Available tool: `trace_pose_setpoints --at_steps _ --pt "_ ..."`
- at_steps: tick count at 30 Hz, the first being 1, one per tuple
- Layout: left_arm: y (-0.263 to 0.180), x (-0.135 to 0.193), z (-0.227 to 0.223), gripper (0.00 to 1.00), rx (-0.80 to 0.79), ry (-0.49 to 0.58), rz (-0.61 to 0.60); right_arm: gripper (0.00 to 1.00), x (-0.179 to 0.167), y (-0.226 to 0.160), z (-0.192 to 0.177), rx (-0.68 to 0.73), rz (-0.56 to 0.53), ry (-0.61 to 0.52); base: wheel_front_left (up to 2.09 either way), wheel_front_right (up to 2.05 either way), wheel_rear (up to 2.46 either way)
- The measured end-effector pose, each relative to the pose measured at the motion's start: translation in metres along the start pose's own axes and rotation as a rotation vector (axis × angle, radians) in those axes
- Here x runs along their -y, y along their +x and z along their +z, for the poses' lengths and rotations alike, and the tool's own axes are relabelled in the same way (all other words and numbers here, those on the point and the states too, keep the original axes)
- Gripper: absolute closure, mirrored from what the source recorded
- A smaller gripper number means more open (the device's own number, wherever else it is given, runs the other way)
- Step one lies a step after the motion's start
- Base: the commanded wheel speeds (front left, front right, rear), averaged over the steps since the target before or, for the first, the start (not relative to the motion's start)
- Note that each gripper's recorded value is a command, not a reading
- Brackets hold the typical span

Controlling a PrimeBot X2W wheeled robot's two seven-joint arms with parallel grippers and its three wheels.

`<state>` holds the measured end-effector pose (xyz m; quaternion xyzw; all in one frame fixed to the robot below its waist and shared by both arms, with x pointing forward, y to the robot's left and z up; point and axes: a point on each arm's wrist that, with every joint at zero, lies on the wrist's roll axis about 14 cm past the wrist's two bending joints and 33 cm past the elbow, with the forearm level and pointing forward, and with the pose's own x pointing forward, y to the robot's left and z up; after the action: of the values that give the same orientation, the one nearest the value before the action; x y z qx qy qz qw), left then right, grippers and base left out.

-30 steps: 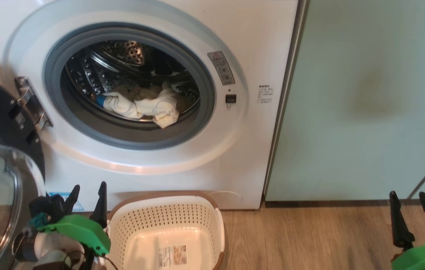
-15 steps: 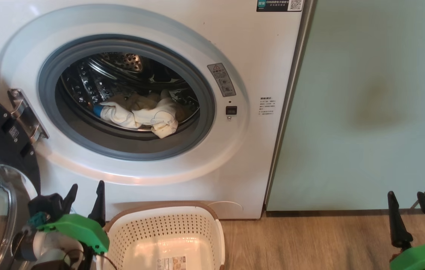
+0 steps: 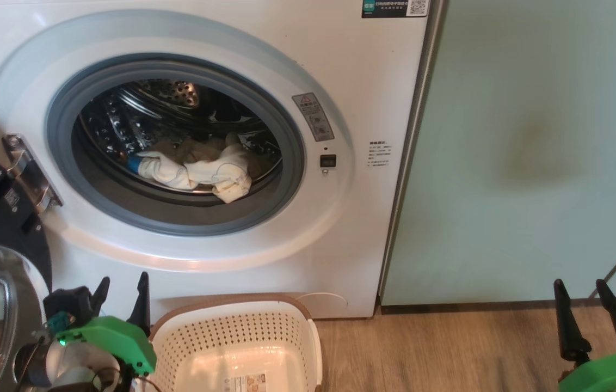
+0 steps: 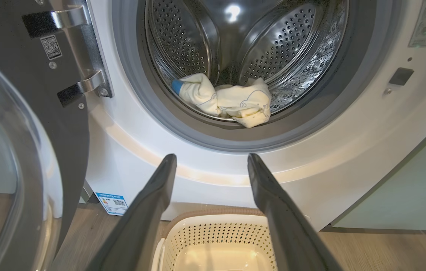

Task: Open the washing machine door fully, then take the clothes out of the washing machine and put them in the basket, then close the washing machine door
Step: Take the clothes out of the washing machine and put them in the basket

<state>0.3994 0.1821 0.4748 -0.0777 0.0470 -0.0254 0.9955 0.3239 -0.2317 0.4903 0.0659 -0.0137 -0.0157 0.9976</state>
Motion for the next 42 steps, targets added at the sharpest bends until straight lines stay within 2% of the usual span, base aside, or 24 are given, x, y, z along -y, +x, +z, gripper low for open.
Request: trace_pose_setpoints --at_steps 13,20,32,42 --pt "0.035 0.023 -0.004 0.0 -0.066 0.075 -0.077 0.0 0.004 -0.009 -0.013 -0.043 -0.022 0.004 0.0 0.0 0.0" --pt "0.063 0.044 -0.008 0.0 -0.117 0.187 -0.151 0.0 0.005 -0.011 -0.023 -0.076 -0.037 0.013 0.0 0.0 0.0" --pt "0.132 0.055 -0.009 0.0 -0.192 0.19 -0.107 0.0 0.015 0.016 -0.027 -0.095 -0.075 0.007 0.0 0.0 0.0" --pt "0.192 0.039 -0.016 0.0 -0.264 0.173 0.01 0.0 0.02 0.035 -0.039 -0.13 -0.109 0.012 0.0 0.0 0.0"
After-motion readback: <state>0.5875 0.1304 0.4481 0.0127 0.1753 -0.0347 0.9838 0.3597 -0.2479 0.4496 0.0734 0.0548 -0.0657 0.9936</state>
